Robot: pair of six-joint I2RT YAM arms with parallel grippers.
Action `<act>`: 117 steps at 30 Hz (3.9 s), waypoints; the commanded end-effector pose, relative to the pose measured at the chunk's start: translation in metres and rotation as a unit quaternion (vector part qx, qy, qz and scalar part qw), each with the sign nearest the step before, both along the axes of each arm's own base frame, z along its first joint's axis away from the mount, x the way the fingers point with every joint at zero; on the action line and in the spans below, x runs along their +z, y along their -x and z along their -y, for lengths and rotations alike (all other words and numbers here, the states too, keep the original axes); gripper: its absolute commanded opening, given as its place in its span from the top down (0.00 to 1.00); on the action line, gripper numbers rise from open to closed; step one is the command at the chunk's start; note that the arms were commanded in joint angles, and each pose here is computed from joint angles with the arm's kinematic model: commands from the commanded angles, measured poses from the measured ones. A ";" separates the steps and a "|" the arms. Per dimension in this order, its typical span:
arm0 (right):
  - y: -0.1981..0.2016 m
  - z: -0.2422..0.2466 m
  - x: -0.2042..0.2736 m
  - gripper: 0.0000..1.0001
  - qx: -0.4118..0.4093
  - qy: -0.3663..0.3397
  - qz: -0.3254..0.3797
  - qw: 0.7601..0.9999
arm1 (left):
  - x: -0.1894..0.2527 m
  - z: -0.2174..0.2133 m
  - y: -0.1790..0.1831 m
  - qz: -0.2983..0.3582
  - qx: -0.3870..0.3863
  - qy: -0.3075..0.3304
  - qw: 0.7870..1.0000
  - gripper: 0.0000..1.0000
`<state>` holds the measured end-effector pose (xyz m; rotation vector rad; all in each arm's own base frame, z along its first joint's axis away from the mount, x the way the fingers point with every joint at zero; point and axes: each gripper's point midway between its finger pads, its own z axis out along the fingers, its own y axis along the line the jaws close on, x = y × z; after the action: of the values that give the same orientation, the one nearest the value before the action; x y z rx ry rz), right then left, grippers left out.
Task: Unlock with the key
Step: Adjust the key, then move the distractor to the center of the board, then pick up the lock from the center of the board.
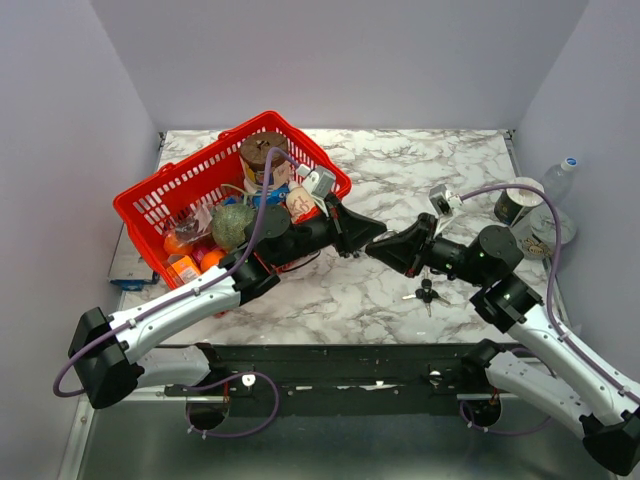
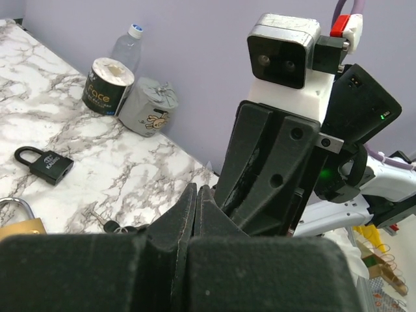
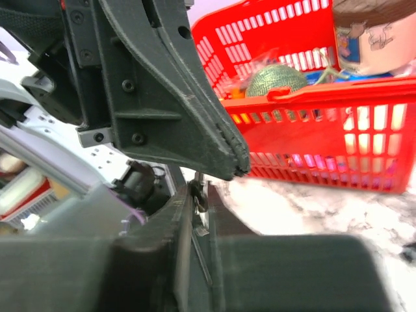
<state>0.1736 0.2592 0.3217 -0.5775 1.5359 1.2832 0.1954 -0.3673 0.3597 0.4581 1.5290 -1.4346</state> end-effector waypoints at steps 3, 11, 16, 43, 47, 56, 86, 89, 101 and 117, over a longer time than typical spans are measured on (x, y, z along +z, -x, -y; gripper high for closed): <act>0.003 0.001 0.007 0.99 -0.002 -0.007 0.007 1.000 | 0.019 -0.004 0.000 0.020 0.011 0.017 1.000 1.00; -0.020 0.018 -0.008 0.99 -0.050 -0.006 -0.030 0.998 | 0.006 -0.005 -0.003 0.031 0.018 -0.034 0.999 0.27; -0.054 0.063 -0.047 0.99 -0.113 -0.007 -0.103 0.988 | -0.043 -0.004 -0.009 0.042 0.025 -0.141 0.989 0.18; -0.060 0.108 -0.093 0.99 -0.195 0.006 -0.161 0.967 | -0.263 -0.099 -0.194 0.005 0.150 -0.547 0.824 0.09; -0.055 0.110 -0.099 0.99 -0.198 0.013 -0.166 0.966 | -0.265 -0.125 -0.220 0.004 0.179 -0.564 0.806 0.08; -0.053 0.113 -0.120 0.99 -0.207 0.030 -0.187 0.960 | -0.243 -0.063 -0.198 0.013 0.133 -0.514 0.847 0.08; -0.039 0.145 -0.086 0.99 -0.310 0.032 -0.142 0.939 | -0.312 0.062 -0.138 -0.130 0.076 -0.528 0.836 0.09; -0.039 0.145 -0.088 0.99 -0.310 0.033 -0.143 0.939 | -0.321 0.063 -0.136 -0.132 0.072 -0.540 0.828 0.09; -0.038 0.146 -0.095 0.99 -0.312 0.035 -0.147 0.938 | -0.351 0.045 -0.136 -0.111 0.109 -0.620 0.769 0.15; -0.036 0.126 -0.171 0.99 -0.251 0.057 -0.206 0.944 | -0.372 0.035 -0.112 -0.275 0.056 -0.521 0.806 0.93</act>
<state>0.2125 0.1189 0.1813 0.0558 1.8976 0.8590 0.3317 -0.4333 0.0275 0.7415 2.5141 -0.3767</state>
